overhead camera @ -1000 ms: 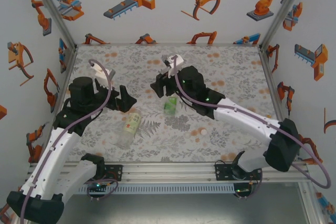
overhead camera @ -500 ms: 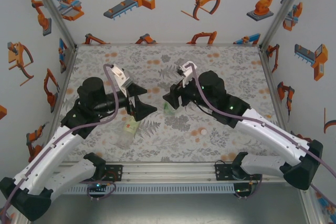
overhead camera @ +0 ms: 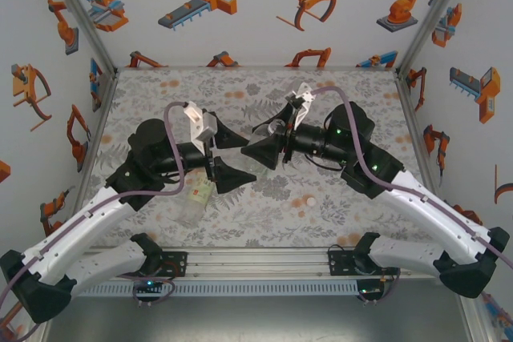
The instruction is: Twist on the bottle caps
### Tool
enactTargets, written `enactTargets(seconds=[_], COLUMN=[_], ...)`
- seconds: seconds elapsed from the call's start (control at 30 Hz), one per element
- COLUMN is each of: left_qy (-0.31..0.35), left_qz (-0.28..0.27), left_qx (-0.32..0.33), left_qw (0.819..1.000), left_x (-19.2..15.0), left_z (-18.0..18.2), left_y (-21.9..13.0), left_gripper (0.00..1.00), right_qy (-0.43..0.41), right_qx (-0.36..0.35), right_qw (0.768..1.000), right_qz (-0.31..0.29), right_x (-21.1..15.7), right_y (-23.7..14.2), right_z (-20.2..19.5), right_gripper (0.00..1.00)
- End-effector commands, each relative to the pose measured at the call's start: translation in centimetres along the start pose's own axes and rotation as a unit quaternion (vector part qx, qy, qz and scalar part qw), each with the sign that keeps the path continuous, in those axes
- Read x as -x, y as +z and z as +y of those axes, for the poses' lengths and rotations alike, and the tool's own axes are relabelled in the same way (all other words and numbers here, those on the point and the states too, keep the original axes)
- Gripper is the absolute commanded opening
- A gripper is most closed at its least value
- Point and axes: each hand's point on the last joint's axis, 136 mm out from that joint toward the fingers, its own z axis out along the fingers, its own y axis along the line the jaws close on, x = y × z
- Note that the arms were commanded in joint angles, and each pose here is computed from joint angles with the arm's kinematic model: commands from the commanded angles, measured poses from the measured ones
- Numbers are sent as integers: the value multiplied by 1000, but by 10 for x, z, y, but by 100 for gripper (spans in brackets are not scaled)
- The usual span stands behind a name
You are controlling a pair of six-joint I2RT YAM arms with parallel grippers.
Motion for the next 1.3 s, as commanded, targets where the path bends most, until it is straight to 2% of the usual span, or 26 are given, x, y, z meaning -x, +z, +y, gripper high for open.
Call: enactTargets(seconds=[0.0,0.37,0.6,0.67,0.77,0.87,0.97,1.1,1.27], left_qy=[24,24,28,32,37,39,42,45,49], left_qz=[-49,-25,-18,-26,-39,-53,-67,-82,-99], left_qx=[-36,-73,-75,-66,-53,-46,-47,-48,-50], left_qw=[998,997,997,997,997,997,996,994,993], left_x=[37,33,30,33,39,45,54,64,73], left_z=[-19,-30,-32,-30,-27,-26,-28,-29,-28], left_y=[-2,13,19,19,20,19,19,19,22], left_gripper=[98,81,55,48,44,41,40,40,40], right_qy=[5,16,14,15,14,7,1,15,50], right_qx=[68,105,99,91,71,49,27,16,31], right_qw=[997,993,994,994,995,994,990,984,973], right_qz=[-47,-51,-53,-55,-70,-102,-140,-176,-223], right_x=[34,44,45,46,52,63,75,87,97], right_y=[-5,0,-3,-5,-12,-25,-39,-48,-49], right_z=[29,40,40,39,36,34,32,30,28], right_gripper=[40,38,38,45,66,81,85,85,78])
